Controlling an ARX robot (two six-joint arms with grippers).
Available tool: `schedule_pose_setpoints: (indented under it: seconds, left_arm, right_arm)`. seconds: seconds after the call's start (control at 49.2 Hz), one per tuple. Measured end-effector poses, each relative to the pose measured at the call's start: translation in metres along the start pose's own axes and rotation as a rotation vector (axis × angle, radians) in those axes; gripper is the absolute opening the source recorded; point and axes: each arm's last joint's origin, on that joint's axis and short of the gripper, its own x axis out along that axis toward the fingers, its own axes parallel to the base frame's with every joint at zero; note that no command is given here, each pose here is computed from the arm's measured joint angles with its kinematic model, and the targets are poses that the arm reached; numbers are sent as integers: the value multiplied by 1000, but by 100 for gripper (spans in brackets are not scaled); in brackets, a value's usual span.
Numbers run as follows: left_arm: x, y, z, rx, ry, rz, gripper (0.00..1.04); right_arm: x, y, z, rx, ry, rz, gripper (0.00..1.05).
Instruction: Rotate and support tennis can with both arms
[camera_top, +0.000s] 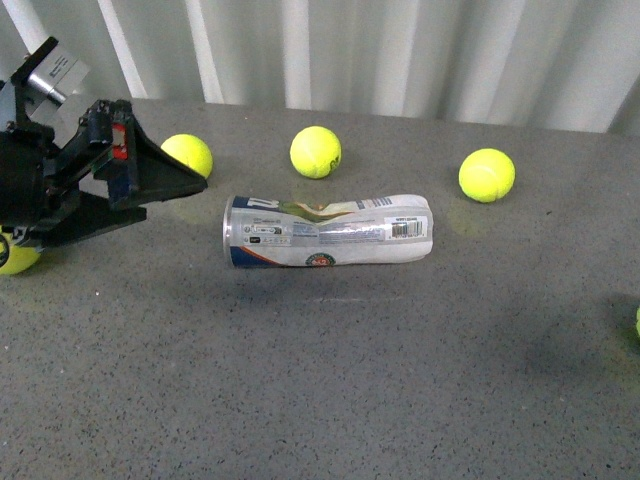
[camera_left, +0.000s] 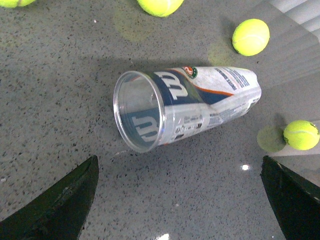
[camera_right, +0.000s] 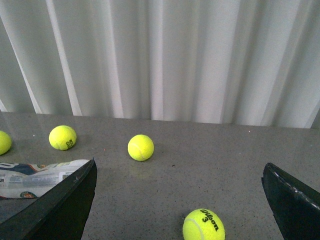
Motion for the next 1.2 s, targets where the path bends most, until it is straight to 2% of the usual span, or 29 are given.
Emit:
schedule_pose_setpoints:
  seconds: [0.345,0.549,0.711,0.894,1.036,1.199]
  left_arm:
    - [52,16,4,17,13,-15,98]
    - [74,19,15,24,6,-39,98]
    - [93,11,8,-24,46,-109,98]
    - [103,-9,2,-89,73,-214,97]
    - [109,-22,-1,-154,80,-268,73]
    - [111,-32,-11,-241,124,-292,39]
  right_arm:
    - [0,0,0,0,0,0,98]
    - [0,0,0,0,0,0,98]
    - [0,0,0,0,0,0,98]
    - [0,0,0,0,0,0,98]
    - [0,0,0,0,0,0,98]
    - [0,0,0,0,0,0,98]
